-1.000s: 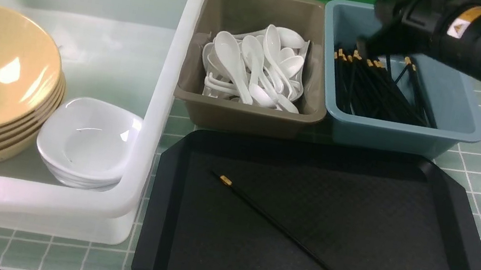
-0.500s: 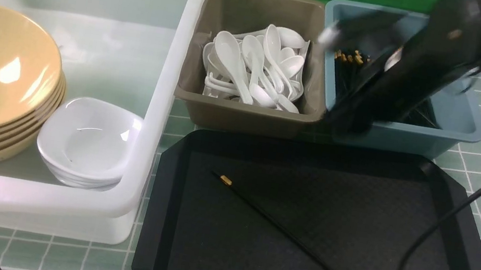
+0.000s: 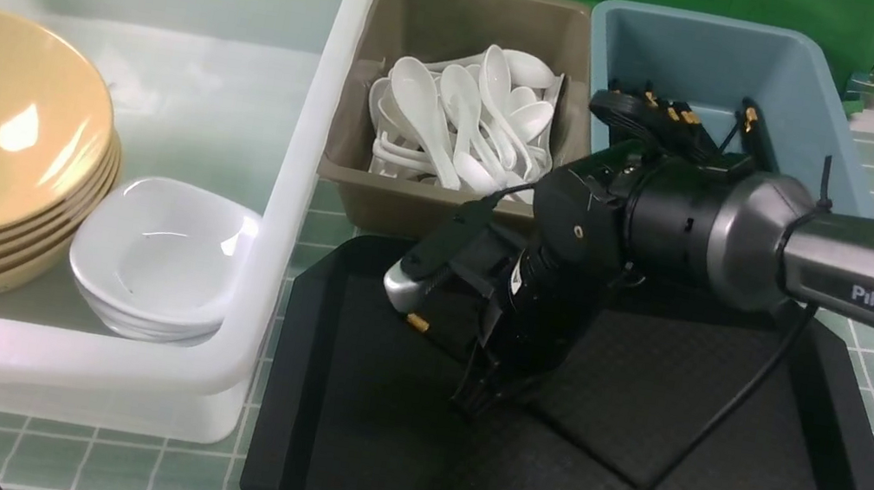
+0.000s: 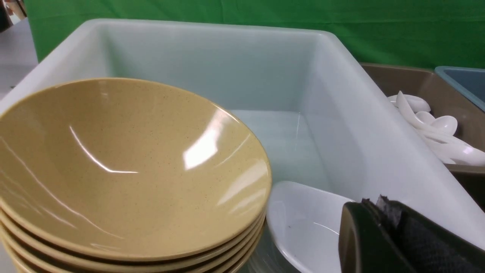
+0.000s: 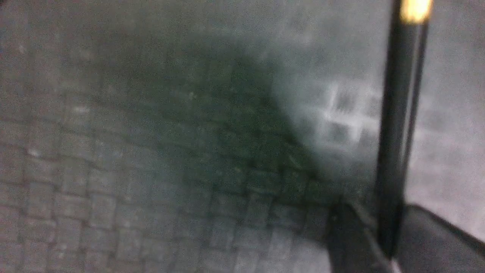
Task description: On blue table put chopsticks spoon bowls plates into blue grey white boxes.
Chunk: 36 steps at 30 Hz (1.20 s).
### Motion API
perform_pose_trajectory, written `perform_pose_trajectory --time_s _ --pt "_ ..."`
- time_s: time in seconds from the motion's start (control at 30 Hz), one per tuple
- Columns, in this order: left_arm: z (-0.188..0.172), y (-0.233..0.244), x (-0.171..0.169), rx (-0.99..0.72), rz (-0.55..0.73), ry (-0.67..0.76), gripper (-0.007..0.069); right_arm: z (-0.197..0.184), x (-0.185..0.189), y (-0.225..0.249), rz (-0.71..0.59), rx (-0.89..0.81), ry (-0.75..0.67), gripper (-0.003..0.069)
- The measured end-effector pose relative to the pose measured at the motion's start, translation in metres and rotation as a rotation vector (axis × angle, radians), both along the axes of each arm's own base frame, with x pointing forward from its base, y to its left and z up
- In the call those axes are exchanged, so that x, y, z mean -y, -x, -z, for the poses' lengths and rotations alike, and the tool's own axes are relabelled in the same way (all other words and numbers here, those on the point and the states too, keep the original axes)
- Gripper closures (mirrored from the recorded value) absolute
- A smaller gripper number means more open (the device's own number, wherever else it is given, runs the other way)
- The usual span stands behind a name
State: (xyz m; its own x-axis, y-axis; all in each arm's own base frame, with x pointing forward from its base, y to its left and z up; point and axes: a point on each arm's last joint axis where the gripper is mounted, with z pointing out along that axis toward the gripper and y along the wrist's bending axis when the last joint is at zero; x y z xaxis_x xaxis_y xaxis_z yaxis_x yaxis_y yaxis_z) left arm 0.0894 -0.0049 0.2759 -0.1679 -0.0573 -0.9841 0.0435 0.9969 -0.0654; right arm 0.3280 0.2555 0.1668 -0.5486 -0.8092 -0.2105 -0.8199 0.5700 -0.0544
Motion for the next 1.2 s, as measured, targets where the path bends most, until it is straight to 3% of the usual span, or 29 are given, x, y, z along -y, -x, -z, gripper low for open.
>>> perform_pose_trajectory --time_s 0.07,0.23,0.37,0.5,0.6,0.73,0.8,0.87,1.03,1.2 --pt "0.000 0.000 0.000 0.001 0.000 0.000 0.0622 -0.004 0.000 0.002 0.004 -0.015 -0.001 0.0582" --pt "0.000 0.000 0.000 0.002 -0.001 0.000 0.0622 -0.040 0.006 0.010 -0.020 0.035 -0.041 0.0603" --pt "-0.001 0.000 0.000 0.007 -0.003 0.000 0.0622 -0.136 0.033 0.007 0.000 0.395 -0.238 0.0605" --pt "0.000 0.000 0.000 0.006 -0.003 0.000 0.0622 -0.180 0.072 -0.023 0.149 0.700 -0.399 0.0606" --pt "0.001 0.000 0.000 0.005 -0.004 0.000 0.0622 -0.176 0.098 -0.051 0.252 0.799 -0.438 0.0594" --pt "0.005 -0.001 -0.001 0.000 -0.009 0.000 0.0622 -0.143 0.122 -0.080 0.409 0.744 -0.439 0.0522" --pt "0.008 -0.001 -0.001 0.002 -0.016 0.000 0.0622 -0.121 0.138 -0.087 0.525 0.631 -0.406 0.0430" --pt "0.010 -0.001 -0.002 -0.001 -0.017 0.000 0.0622 -0.118 0.147 -0.080 0.558 0.542 -0.346 0.0385" --pt "0.011 -0.001 -0.001 -0.016 -0.011 0.001 0.0622 -0.143 0.157 -0.051 0.488 0.477 -0.245 0.0398" --pt "0.015 0.000 0.001 -0.053 0.006 0.002 0.0622 -0.214 0.167 0.021 0.431 0.614 -0.362 0.0536"
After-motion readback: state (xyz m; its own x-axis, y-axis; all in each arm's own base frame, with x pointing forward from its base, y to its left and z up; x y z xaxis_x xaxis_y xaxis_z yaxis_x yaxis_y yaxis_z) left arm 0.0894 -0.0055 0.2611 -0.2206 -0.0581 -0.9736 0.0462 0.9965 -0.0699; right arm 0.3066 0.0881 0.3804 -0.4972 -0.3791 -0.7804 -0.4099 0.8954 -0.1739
